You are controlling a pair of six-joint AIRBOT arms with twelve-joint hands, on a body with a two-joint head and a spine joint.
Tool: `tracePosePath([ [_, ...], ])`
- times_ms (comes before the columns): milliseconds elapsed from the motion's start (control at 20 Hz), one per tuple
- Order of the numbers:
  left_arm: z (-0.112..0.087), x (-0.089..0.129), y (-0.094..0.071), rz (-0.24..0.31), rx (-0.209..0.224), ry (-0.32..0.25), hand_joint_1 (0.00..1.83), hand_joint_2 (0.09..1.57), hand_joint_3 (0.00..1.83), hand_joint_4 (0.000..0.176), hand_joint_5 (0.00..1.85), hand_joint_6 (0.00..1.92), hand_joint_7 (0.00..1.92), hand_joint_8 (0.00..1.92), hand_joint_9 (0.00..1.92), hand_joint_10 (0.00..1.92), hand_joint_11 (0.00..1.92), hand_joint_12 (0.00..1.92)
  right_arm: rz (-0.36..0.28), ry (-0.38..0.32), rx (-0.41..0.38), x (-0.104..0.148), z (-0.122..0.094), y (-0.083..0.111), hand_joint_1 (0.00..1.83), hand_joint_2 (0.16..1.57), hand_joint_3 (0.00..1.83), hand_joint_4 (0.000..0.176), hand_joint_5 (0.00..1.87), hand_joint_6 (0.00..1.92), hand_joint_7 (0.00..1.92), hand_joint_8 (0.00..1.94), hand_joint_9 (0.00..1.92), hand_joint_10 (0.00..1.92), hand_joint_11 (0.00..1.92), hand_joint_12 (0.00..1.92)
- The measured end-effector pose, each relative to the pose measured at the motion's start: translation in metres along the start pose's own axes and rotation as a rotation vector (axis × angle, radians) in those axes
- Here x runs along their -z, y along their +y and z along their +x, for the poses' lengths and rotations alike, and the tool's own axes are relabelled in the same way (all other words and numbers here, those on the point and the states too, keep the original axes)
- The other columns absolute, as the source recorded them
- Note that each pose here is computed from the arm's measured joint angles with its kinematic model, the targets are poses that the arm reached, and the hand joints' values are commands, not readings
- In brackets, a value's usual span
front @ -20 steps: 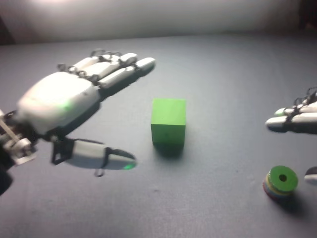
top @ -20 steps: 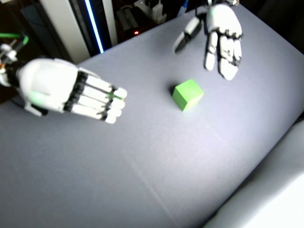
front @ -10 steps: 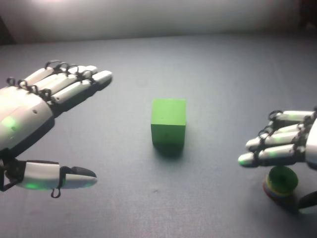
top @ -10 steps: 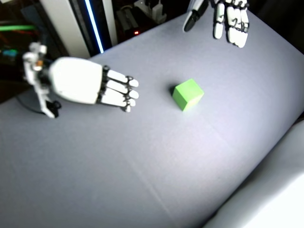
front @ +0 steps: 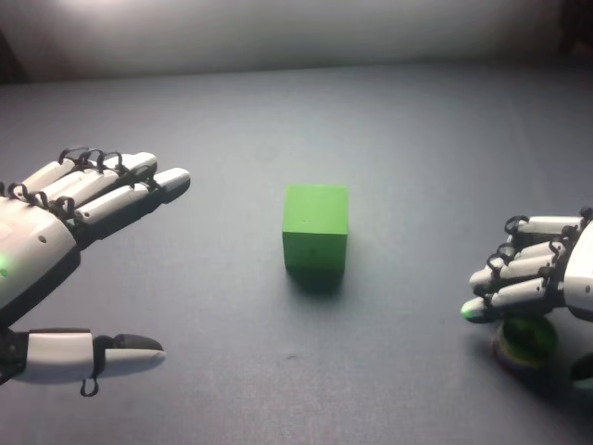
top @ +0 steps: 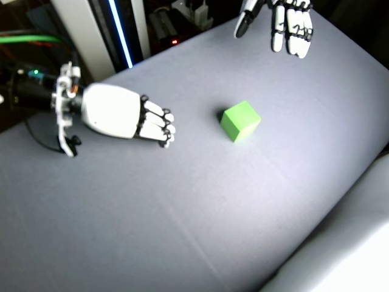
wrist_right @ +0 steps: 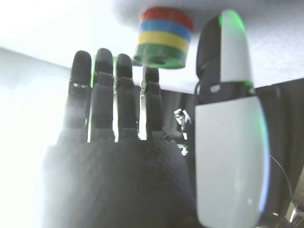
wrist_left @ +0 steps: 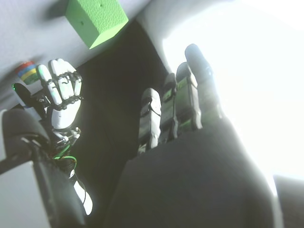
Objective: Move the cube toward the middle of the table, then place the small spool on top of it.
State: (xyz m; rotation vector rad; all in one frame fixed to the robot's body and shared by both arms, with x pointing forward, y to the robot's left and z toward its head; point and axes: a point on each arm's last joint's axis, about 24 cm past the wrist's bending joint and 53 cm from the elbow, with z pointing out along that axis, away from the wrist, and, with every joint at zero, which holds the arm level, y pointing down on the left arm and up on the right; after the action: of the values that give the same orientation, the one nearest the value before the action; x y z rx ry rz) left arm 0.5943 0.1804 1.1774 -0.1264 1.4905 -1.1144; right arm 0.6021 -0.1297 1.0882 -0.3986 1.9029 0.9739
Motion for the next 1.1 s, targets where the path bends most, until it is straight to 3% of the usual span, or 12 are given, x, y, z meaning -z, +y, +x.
tracePosePath([
  [100,-0.001,0.000,-0.001,0.003,0.001,-0.005,0.66,0.89,0.00,0.136,0.14,0.00,0.12,0.00,0.16,0.00,0.00,0.69,0.003,-0.003,-0.002,0.000,-0.001,-0.001,1.15,0.97,0.00,0.068,0.54,0.00,0.48,0.01,0.52,0.02,0.03,1.20],
  [250,-0.001,0.000,-0.003,0.012,0.002,-0.007,0.66,0.90,0.00,0.125,0.14,0.00,0.11,0.00,0.16,0.00,0.00,0.69,0.005,-0.007,-0.013,-0.002,-0.001,-0.002,1.17,0.96,0.00,0.017,0.65,0.01,0.68,0.02,0.77,0.08,0.34,1.27],
  [300,-0.001,0.000,-0.003,0.012,0.002,-0.007,0.66,0.90,0.00,0.125,0.14,0.00,0.11,0.00,0.16,0.00,0.00,0.69,0.004,-0.007,-0.018,-0.003,0.000,-0.001,1.17,0.96,0.00,0.017,0.65,0.01,0.68,0.02,0.77,0.08,0.34,1.27],
  [350,-0.001,0.000,-0.003,0.009,0.004,-0.009,0.65,0.90,0.00,0.129,0.14,0.00,0.13,0.01,0.17,0.01,0.01,0.69,0.000,-0.007,-0.020,-0.005,0.002,0.000,1.21,0.93,0.00,0.000,0.73,0.00,0.84,0.01,0.72,0.70,0.54,1.46],
  [550,-0.002,0.000,-0.002,0.006,0.005,-0.012,0.66,0.90,0.00,0.139,0.15,0.00,0.13,0.00,0.17,0.00,0.00,0.67,-0.007,-0.014,-0.028,-0.006,0.001,0.001,1.20,0.94,0.00,0.000,0.75,0.00,0.89,0.01,0.65,0.92,0.53,1.49],
  [650,0.000,0.000,-0.002,0.008,0.008,-0.010,0.66,0.91,0.00,0.127,0.15,0.00,0.13,0.00,0.17,0.00,0.00,0.66,-0.011,-0.018,-0.033,-0.007,0.001,0.002,1.20,0.96,0.00,0.000,0.78,0.00,0.92,0.03,0.58,1.30,0.58,1.72],
  [700,0.000,0.000,-0.003,0.009,0.007,-0.008,0.66,0.91,0.00,0.127,0.15,0.00,0.13,0.00,0.17,0.00,0.00,0.66,-0.013,-0.019,-0.034,-0.008,0.001,0.002,1.20,0.96,0.00,0.000,0.78,0.00,0.92,0.03,0.58,1.30,0.58,1.72],
  [800,-0.001,0.000,-0.002,0.007,0.009,-0.011,0.65,0.91,0.00,0.129,0.15,0.00,0.13,0.00,0.17,0.00,0.00,0.65,-0.013,-0.024,-0.039,-0.008,0.000,0.002,1.18,0.97,0.00,0.000,0.87,0.00,0.98,0.02,0.83,0.94,0.70,1.54],
  [900,-0.001,0.001,-0.001,0.003,0.009,-0.011,0.64,0.91,0.00,0.130,0.15,0.00,0.13,0.00,0.19,0.00,0.00,0.69,-0.015,-0.026,-0.042,-0.009,0.000,0.003,1.17,0.99,0.00,0.000,0.92,0.00,1.07,0.03,0.87,1.05,0.73,1.56],
  [950,0.000,0.001,0.000,0.001,0.009,-0.010,0.65,0.92,0.00,0.133,0.15,0.00,0.13,0.00,0.16,0.01,0.00,0.60,-0.017,-0.029,-0.044,-0.010,0.000,0.003,1.26,1.03,0.01,0.000,1.05,0.49,1.18,0.64,0.97,0.88,0.76,1.51],
  [1000,0.000,0.001,0.000,0.000,0.009,-0.009,0.65,0.92,0.00,0.134,0.15,0.00,0.13,0.00,0.17,0.01,0.00,0.62,-0.020,-0.031,-0.046,-0.011,-0.001,0.004,1.27,1.07,0.01,0.000,1.00,0.70,1.14,0.87,1.00,0.87,0.79,1.49],
  [1100,0.001,0.001,0.000,0.000,0.010,-0.009,0.64,0.91,0.00,0.135,0.15,0.00,0.13,0.00,0.16,0.00,0.00,0.60,-0.027,-0.034,-0.047,-0.011,-0.001,0.006,1.27,1.07,0.00,0.000,1.05,0.68,1.13,0.90,1.00,1.05,0.84,1.59],
])
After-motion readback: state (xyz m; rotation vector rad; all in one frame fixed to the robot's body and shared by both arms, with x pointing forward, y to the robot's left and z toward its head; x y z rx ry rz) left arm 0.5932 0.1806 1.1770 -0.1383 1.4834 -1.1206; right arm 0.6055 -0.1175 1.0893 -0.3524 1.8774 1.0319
